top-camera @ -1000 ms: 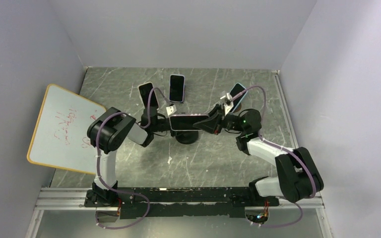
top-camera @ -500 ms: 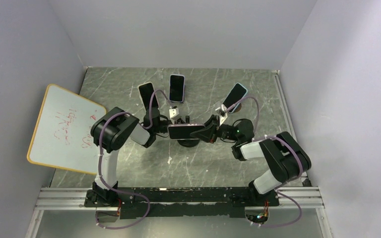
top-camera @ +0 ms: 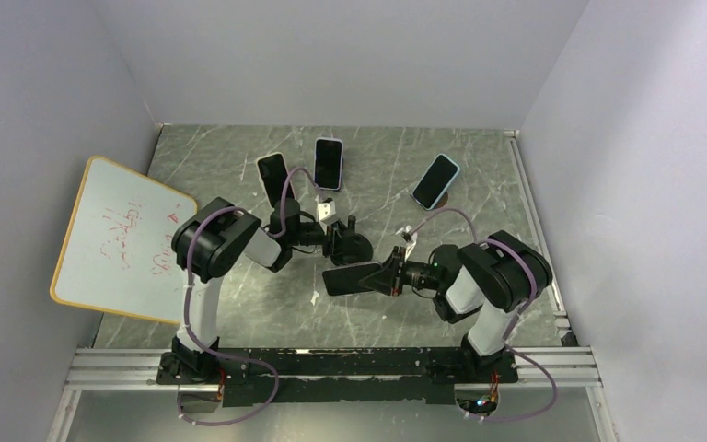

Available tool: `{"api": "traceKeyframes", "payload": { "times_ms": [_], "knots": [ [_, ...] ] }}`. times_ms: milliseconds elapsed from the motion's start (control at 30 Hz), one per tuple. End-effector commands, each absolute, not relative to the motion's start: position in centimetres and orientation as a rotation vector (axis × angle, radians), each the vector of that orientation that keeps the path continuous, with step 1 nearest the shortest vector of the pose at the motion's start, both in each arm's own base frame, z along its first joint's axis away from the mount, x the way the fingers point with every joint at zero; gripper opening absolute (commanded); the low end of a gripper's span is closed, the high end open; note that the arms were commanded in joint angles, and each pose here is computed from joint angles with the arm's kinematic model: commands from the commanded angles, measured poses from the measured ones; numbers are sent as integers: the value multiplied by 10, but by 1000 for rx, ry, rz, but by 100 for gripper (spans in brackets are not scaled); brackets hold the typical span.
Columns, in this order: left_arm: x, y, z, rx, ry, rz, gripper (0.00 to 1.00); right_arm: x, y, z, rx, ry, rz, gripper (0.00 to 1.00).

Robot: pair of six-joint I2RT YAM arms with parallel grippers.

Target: Place the phone on the phone stand

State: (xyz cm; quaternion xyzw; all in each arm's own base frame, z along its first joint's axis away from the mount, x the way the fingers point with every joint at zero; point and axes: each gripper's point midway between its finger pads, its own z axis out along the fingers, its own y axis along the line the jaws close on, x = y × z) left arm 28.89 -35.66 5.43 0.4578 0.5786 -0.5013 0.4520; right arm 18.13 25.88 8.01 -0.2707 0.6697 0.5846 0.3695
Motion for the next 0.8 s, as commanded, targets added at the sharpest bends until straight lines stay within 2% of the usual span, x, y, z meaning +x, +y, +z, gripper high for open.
{"api": "traceKeyframes", "payload": {
  "times_ms": [0, 67, 267, 500, 767],
  "knots": [
    [242, -348, 7, 1145, 1696, -1425, 5, 214, 255, 136, -693, 1375, 1288, 0],
    [243, -348, 5, 1146, 1699, -1419, 5, 216, 258, 146, -699, 1345, 1308, 0],
    [252, -346, -6, 1135, 1751, -1364, 5, 194, 276, 226, -813, 1141, 1400, 0],
    [259, -345, -5, 1111, 1747, -1350, 5, 186, 285, 256, -943, 1112, 1307, 0],
    [252, -348, -1, 1089, 1734, -1419, 5, 226, 272, 261, -839, 1087, 1094, 0]
  ]
}}
